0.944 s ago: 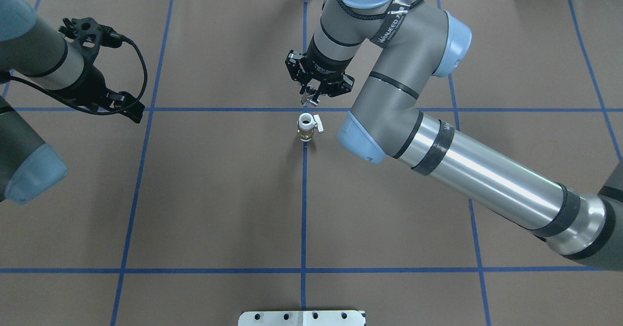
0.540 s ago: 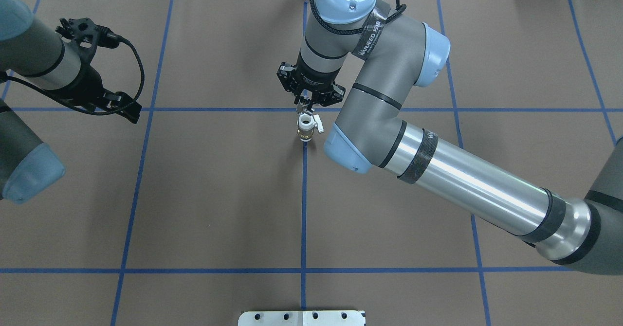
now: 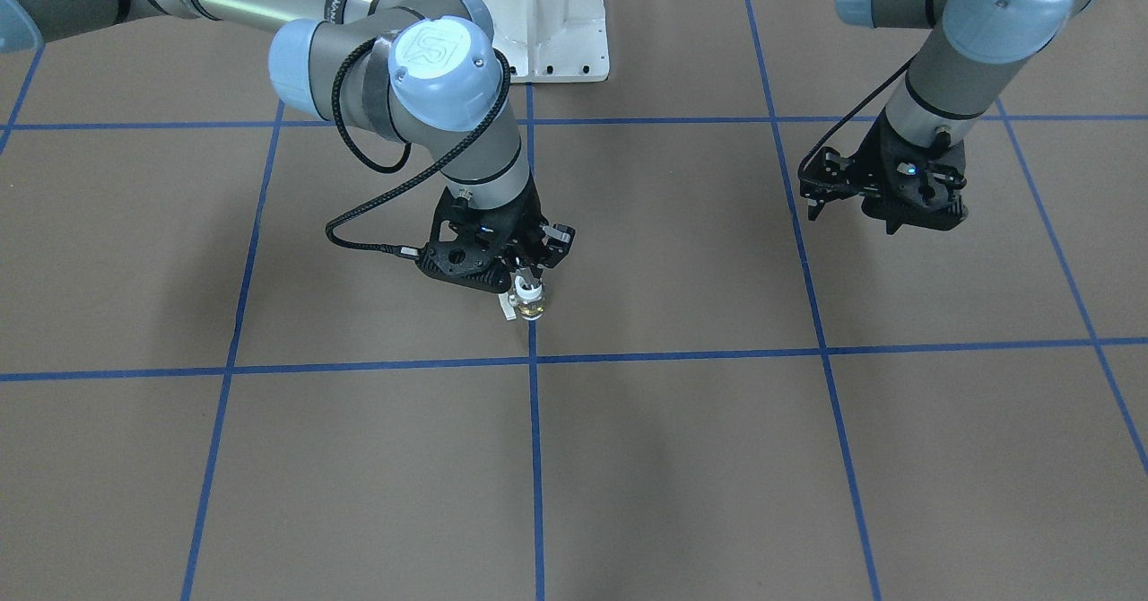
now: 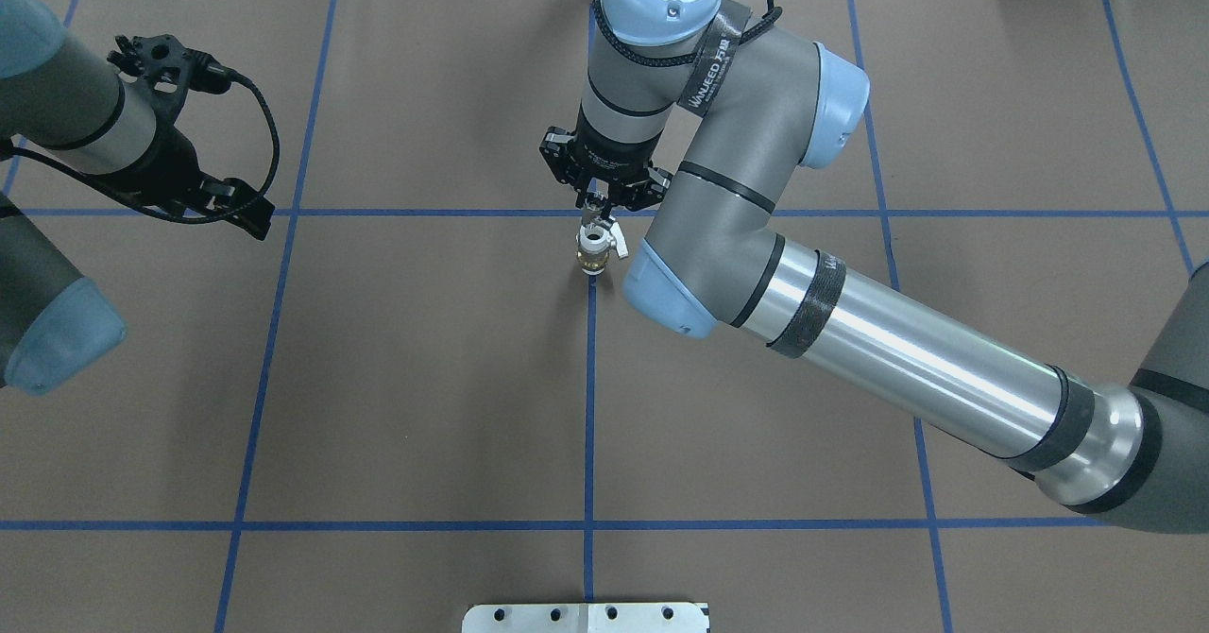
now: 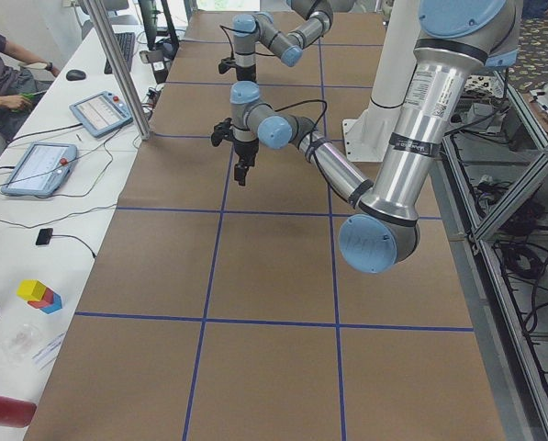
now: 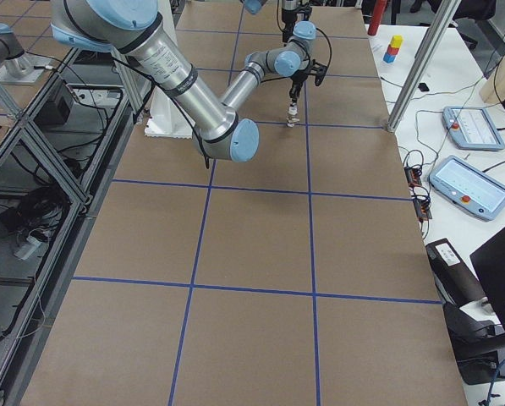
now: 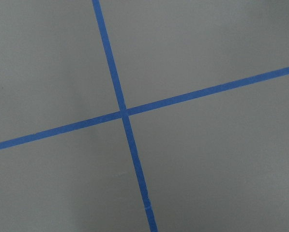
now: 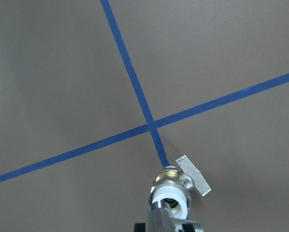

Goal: Assemble PPR valve and pipe with both arms
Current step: 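Lower the chrome elbow onto the pipe top and press it down with the right gripper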

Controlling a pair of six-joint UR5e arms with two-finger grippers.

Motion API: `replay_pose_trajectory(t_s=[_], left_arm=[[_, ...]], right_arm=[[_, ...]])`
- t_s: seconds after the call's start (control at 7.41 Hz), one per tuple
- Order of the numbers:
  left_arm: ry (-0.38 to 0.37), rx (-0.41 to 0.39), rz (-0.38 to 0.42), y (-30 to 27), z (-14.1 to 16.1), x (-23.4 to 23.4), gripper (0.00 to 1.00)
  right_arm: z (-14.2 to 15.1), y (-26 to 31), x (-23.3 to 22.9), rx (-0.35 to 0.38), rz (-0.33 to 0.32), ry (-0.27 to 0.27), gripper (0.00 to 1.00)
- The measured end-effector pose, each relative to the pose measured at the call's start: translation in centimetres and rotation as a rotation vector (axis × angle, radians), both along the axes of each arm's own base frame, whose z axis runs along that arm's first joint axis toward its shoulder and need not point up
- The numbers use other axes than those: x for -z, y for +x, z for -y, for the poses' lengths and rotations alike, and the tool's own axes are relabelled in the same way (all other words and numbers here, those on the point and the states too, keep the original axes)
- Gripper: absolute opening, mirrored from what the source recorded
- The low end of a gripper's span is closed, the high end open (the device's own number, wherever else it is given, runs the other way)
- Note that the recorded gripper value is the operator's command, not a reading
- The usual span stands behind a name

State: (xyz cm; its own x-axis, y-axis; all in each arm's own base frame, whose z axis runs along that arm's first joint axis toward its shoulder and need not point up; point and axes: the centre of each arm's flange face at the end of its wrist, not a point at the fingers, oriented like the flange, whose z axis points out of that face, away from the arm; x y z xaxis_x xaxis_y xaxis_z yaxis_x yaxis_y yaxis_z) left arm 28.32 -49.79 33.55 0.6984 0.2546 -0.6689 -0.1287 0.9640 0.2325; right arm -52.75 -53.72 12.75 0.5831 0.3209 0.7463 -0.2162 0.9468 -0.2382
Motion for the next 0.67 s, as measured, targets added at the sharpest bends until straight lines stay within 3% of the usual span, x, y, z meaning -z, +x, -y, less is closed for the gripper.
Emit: replay_pose_trajectory(t_s=[0.67], left_arm=[[-0.001, 0.003, -0.004, 0.09, -0.02, 0.27, 0.99]], right_arm=[[-0.15, -0.54, 0.37, 0.050, -0.033, 0.042, 0.00]])
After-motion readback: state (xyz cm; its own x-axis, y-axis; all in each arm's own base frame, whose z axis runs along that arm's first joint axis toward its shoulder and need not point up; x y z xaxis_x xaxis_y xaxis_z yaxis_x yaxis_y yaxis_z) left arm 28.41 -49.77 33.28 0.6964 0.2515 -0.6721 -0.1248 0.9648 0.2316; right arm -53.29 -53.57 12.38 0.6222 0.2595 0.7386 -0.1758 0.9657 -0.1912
